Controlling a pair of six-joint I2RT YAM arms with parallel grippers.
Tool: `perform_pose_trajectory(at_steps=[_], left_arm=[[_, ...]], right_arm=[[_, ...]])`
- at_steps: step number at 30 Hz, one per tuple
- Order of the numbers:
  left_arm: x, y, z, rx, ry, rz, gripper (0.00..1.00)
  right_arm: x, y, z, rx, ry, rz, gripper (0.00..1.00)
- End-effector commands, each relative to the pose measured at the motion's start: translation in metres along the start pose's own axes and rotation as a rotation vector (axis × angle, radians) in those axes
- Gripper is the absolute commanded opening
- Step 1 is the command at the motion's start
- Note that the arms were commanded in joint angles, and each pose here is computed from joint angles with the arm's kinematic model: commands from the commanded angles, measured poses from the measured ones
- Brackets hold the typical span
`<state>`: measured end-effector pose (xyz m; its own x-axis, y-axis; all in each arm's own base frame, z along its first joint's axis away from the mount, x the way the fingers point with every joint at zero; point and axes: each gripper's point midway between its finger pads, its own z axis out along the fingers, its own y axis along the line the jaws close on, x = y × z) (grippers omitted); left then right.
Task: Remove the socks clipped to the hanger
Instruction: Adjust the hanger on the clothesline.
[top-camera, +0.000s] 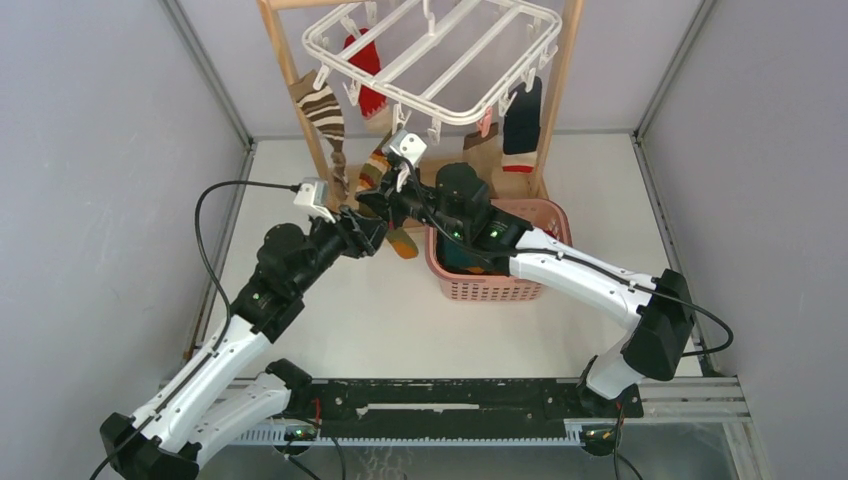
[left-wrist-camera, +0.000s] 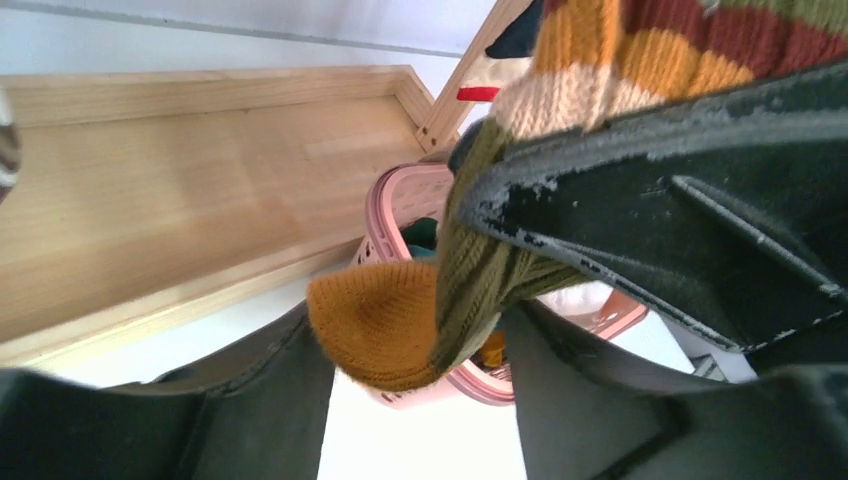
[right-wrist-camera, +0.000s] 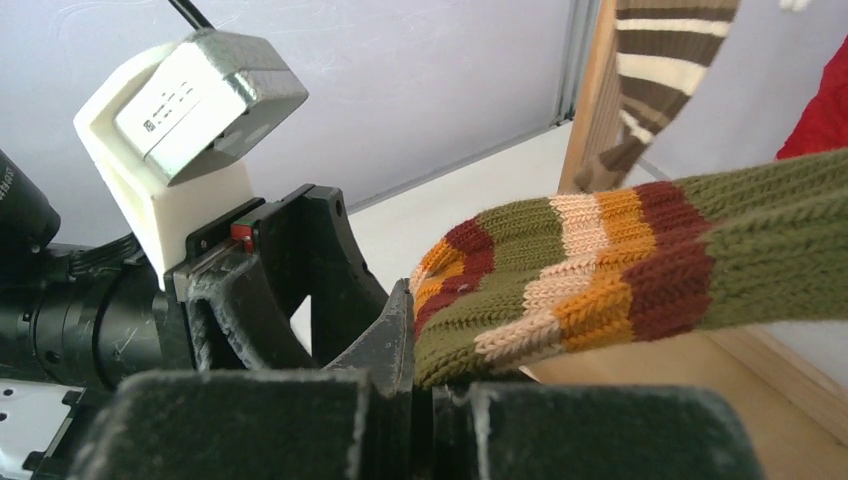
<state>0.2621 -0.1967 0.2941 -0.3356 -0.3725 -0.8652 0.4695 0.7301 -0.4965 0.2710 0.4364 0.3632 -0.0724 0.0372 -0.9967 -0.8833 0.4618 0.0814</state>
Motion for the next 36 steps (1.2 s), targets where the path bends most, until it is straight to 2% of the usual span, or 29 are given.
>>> perform_pose_trajectory(at_steps=[1,3,5,6,12,14,16,18,20,29,36], left_arm=[[-0.025,-0.002,0.004,-0.01,-0.122,-0.002,0.49],[-0.029,0.0,0.004,-0.02,-0.141,-0.004,0.28],[-0.029,0.0,0.005,-0.019,-0.145,-0.006,0.14],[-0.03,0.0,0.005,-0.017,-0.148,-0.007,0.1],[-0.032,-0.002,0.002,-0.011,-0.163,-0.008,0.04],[-0.033,0.0,0.0,-0.02,-0.169,-0.008,0.04],[-0.033,0.001,-0.002,-0.028,-0.168,-0.006,0.04],[-0.033,0.003,-0.003,-0.034,-0.167,-0.006,0.05],[-0.032,0.004,-0.004,-0.042,-0.166,-0.008,0.05],[-0.033,0.01,-0.007,-0.082,-0.165,-0.011,0.06],[-0.044,0.009,-0.013,-0.109,-0.159,0.003,0.07]], right_arm=[[-0.029,0.019,-0.002,-0.063,-0.06,0.025,0.0],[-0.029,0.02,-0.002,-0.065,-0.058,0.028,0.0],[-0.029,0.02,-0.003,-0.066,-0.058,0.031,0.0],[-0.029,0.021,-0.003,-0.067,-0.058,0.032,0.0],[-0.024,0.016,-0.004,-0.049,-0.039,0.029,0.0],[-0.022,0.013,-0.005,-0.038,-0.031,0.031,0.04],[-0.02,0.008,-0.007,-0.015,-0.023,0.037,0.15],[-0.018,0.004,-0.01,0.003,-0.02,0.043,0.41],[-0.015,0.0,-0.014,0.022,-0.016,0.044,0.61],[-0.008,-0.012,-0.061,0.086,-0.009,0.027,0.89],[-0.007,-0.035,-0.117,0.139,-0.045,0.047,0.98]])
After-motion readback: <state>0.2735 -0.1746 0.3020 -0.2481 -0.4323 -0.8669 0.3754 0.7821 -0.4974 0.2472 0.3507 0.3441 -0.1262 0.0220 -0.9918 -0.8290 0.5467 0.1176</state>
